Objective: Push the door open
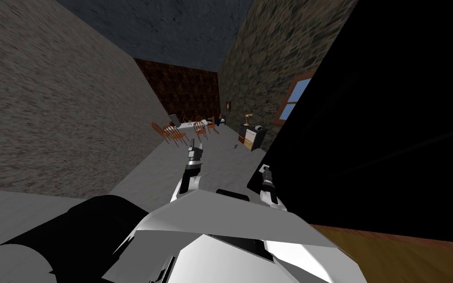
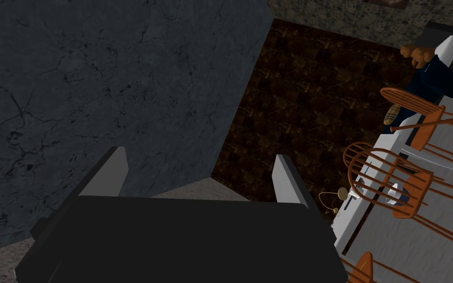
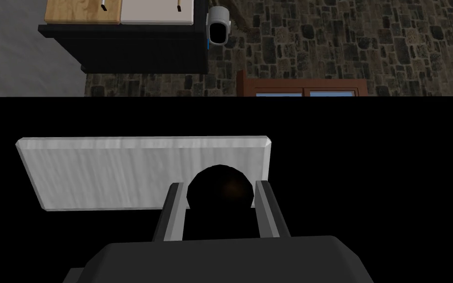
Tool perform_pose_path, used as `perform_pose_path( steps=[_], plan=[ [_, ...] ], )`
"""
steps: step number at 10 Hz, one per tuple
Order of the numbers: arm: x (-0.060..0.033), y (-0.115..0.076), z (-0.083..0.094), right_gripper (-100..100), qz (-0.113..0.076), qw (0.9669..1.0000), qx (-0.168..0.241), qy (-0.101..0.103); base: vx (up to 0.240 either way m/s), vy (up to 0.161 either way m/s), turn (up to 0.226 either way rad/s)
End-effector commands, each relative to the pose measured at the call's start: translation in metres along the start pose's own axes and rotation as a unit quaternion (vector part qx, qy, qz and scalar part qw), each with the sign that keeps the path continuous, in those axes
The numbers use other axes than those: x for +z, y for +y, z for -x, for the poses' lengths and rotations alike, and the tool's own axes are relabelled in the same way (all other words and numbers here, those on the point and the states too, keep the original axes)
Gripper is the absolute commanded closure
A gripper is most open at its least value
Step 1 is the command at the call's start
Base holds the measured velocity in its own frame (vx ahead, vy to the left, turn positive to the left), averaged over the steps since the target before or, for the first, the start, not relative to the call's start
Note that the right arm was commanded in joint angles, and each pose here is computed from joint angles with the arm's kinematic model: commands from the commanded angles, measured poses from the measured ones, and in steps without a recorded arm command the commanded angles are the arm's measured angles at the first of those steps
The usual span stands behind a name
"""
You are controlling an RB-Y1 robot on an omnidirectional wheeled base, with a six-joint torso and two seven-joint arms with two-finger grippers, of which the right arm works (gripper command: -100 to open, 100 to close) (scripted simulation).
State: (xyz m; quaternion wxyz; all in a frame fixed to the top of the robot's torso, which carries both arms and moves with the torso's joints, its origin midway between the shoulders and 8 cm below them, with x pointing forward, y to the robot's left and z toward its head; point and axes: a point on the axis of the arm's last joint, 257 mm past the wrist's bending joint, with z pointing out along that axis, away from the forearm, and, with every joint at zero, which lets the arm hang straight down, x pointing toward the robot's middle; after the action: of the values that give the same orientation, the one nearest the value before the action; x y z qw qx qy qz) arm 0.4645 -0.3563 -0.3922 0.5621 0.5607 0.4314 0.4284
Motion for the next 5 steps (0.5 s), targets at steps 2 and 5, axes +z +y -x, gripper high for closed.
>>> perform_pose_path(
  steps=[2,5],
  plan=[
    [0.0003,0.001,0.022,100,0.001,0.9997,-0.002,-0.023,0.178,0.064,-0.073],
    [-0.0008,0.001,0.04,100,0.001,0.999,0.0,-0.045,0.195,0.048,-0.059]
  ],
)
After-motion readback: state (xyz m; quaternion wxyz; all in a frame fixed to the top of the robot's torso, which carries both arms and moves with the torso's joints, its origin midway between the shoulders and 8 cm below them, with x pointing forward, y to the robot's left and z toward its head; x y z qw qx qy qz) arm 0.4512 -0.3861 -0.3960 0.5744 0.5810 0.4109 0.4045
